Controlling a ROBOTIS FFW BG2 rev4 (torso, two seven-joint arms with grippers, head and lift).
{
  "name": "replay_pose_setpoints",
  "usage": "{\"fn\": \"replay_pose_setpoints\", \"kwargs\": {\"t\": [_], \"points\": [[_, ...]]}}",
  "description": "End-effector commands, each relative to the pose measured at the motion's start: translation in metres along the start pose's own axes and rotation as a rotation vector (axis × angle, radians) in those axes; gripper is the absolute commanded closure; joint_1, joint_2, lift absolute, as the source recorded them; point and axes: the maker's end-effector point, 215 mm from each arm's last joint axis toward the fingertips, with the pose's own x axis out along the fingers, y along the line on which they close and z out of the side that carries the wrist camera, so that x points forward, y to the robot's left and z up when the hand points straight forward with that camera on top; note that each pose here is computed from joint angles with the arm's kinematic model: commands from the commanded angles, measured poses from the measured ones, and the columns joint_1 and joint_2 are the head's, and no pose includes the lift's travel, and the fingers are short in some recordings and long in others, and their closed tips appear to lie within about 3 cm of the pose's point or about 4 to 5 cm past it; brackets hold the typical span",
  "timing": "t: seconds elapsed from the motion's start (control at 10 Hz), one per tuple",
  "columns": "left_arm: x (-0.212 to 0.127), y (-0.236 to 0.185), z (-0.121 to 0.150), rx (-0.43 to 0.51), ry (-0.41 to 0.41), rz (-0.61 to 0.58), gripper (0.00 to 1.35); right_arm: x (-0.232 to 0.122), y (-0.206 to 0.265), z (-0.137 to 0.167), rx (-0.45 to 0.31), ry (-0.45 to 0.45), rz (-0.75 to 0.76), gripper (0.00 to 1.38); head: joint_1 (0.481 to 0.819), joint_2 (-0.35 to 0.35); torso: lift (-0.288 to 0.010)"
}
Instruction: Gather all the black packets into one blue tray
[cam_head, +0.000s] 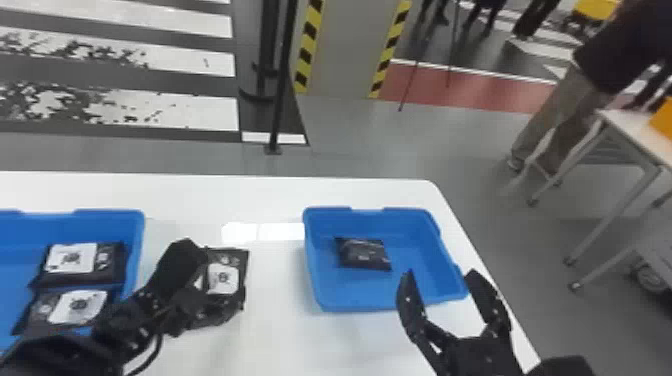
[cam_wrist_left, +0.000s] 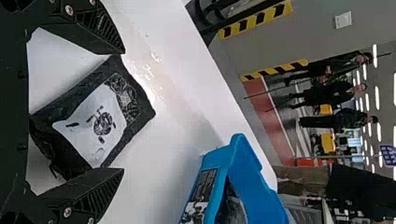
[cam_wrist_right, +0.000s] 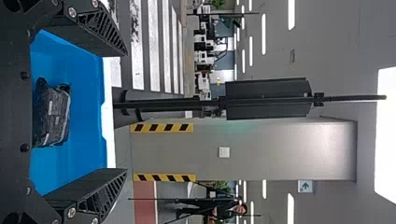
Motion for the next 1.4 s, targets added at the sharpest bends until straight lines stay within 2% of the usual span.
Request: {"fn": "replay_pose_setpoints", "kwargs": {"t": [0.0, 0.1, 0.2, 0.3, 0.5, 0.6, 0.8, 0.9, 1.1, 1.2, 1.3], "points": [[0.012, -0.007, -0.008, 0.017, 0.041, -0.026, 0.13, 0.000, 0.000, 0.000, 0.001, 0.000, 0.001, 0.13, 0.695, -0.332, -0.110], [0.014, -0.009, -0.018, 0.009, 0.079, -0.032, 0.14, 0.000, 0.000, -0.001, 0.001, 0.002, 0.000, 0.13, 0.695, -0.340, -0.110], [0.015, -0.011, -0.027, -0.009, 0.111, -0.036, 0.22, 0.000, 0.000, -0.001, 0.003, 0.002, 0.000, 0.13, 0.695, -0.342, -0.110], [0.015, -0.012, -0.034, -0.026, 0.133, -0.039, 0.42, 0.000, 0.000, -0.001, 0.007, 0.002, -0.001, 0.13, 0.695, -0.342, -0.110], [0.016, -0.019, -0.035, -0.006, 0.144, -0.049, 1.10, -0.001, -0.001, -0.005, 0.009, 0.009, -0.001, 0.13, 0.695, -0.340, -0.110], [0.017, -0.018, -0.026, 0.029, 0.116, -0.044, 1.21, -0.001, -0.001, -0.005, 0.009, 0.009, -0.001, 0.13, 0.695, -0.343, -0.110], [0.018, -0.013, -0.011, 0.096, 0.073, -0.032, 1.21, -0.001, -0.001, -0.005, 0.011, 0.009, -0.001, 0.13, 0.695, -0.350, -0.110], [0.011, -0.001, 0.004, 0.121, 0.026, -0.006, 1.21, -0.002, -0.001, -0.005, 0.011, 0.011, -0.001, 0.13, 0.695, -0.350, -0.110], [-0.045, 0.057, 0.049, 0.155, -0.074, 0.149, 1.21, -0.002, 0.001, -0.003, 0.012, 0.006, 0.001, 0.13, 0.695, -0.336, -0.110], [-0.082, 0.084, 0.058, 0.148, -0.105, 0.225, 1.21, -0.002, 0.001, -0.003, 0.012, 0.006, 0.001, 0.13, 0.695, -0.306, -0.110], [-0.120, 0.111, 0.055, 0.133, -0.113, 0.297, 1.21, -0.001, 0.003, -0.005, 0.017, 0.009, 0.004, 0.13, 0.695, -0.268, -0.110]]}}
